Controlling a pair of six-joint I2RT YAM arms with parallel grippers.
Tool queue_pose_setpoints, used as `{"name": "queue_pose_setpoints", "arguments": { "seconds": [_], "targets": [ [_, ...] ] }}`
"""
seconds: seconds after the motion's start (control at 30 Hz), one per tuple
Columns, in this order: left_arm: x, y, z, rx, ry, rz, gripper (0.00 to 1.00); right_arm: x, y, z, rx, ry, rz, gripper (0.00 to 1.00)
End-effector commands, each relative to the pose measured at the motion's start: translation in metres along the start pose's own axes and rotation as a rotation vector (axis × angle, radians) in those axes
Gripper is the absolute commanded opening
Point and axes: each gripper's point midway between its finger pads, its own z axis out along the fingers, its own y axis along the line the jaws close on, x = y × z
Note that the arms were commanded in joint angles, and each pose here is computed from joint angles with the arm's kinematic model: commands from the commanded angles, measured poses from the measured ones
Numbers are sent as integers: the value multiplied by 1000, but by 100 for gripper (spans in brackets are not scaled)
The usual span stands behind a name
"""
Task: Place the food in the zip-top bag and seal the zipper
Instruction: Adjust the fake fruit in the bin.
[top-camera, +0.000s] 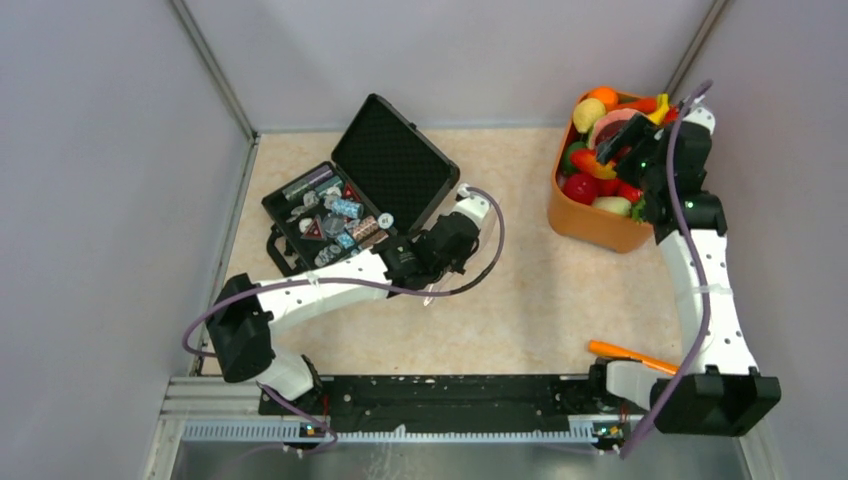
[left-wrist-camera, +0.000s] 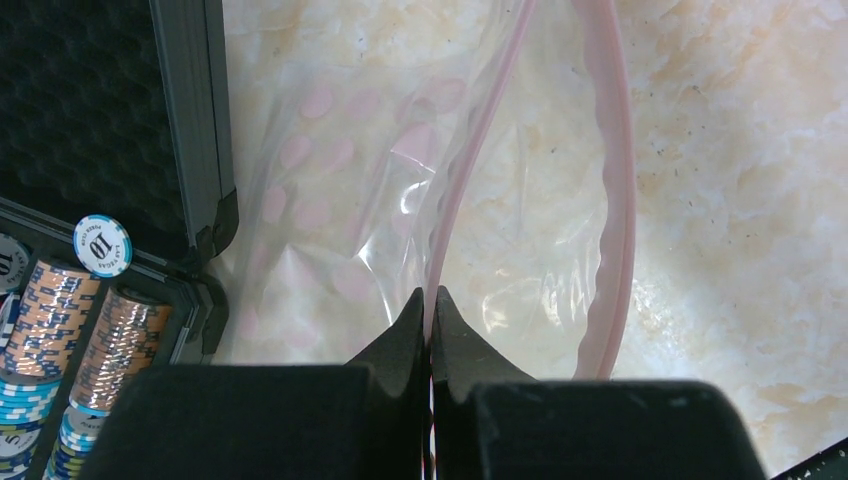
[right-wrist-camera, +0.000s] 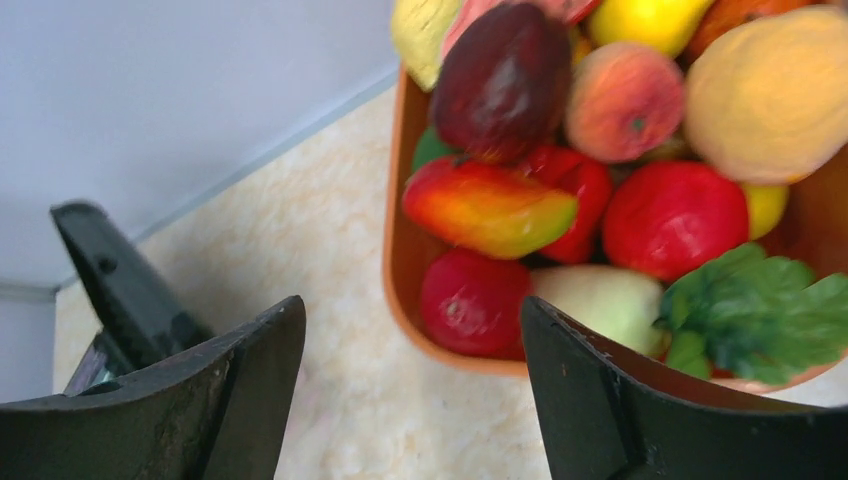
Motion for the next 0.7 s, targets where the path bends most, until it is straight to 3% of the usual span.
{"name": "queue_pose_setpoints", "arguments": {
  "seconds": [0.0, 0.23, 0.53, 0.67],
  "targets": [
    [-20, -2, -13, 44, -71, -24, 0, -46, -8, 7, -33, -62, 36, 79],
    [-23, -3, -18, 70, -84, 6, 0, -50, -50, 22, 13, -12, 71, 80],
    [-24, -8, -18, 105, -98, 43, 0, -14, -73, 27, 80, 67, 72, 78],
    [-25, -5, -22, 100, -103, 64, 0, -39, -75, 39, 92, -17, 127, 77]
  ]
}}
